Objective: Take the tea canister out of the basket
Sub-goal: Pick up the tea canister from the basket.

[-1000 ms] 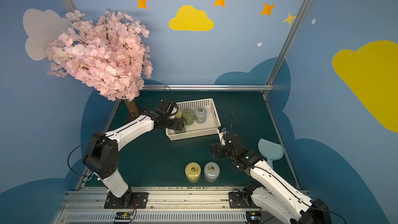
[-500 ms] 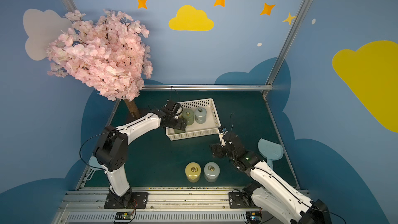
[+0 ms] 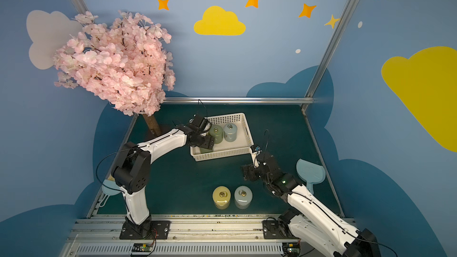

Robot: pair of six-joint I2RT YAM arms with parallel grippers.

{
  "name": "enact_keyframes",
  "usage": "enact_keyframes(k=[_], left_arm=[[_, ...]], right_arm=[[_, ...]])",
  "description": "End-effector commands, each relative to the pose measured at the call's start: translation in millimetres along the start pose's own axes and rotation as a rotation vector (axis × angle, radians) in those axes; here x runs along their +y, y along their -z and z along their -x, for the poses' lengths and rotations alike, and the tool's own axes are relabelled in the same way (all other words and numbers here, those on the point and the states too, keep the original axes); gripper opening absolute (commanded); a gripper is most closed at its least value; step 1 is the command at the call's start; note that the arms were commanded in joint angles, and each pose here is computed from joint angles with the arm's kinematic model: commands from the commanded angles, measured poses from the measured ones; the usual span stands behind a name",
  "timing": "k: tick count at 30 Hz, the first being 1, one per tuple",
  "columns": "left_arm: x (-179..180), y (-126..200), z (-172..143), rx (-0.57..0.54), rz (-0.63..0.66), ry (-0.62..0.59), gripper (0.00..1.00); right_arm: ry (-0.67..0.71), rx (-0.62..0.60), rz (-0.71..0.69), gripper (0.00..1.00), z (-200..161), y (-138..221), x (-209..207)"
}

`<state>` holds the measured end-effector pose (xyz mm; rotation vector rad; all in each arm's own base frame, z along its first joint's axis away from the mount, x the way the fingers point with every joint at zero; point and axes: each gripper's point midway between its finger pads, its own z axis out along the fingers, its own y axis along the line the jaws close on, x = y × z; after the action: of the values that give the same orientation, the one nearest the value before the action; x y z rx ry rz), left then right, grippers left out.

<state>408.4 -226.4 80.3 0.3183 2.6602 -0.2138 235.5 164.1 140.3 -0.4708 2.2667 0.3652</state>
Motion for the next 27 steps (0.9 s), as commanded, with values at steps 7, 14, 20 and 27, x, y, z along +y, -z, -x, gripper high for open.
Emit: enact_keyframes(k=[7,14,20,27], left_arm=[[-4.8,-4.2,-0.1,0.013,-0.017,-0.008,0.84],[-5.8,3.2,2.3,-0.005,-0.023,-0.01,0.72],[-8.5,23.3,11.5,-0.054,-0.028,-0.023,0.63],[-10.9,52.0,18.3,-0.11,-0.036,-0.038,0.59]], right_arm=[[-0.004,-0.016,0.005,0.98,2.5,-1.0,0.5],[-0.004,-0.012,0.001,0.98,1.5,-2.1,-0.5],[-0.004,-0.009,0.001,0.98,1.1,-3.4,-0.3],[-0.006,-0.017,0.014,0.98,2.3,-2.7,2.1]])
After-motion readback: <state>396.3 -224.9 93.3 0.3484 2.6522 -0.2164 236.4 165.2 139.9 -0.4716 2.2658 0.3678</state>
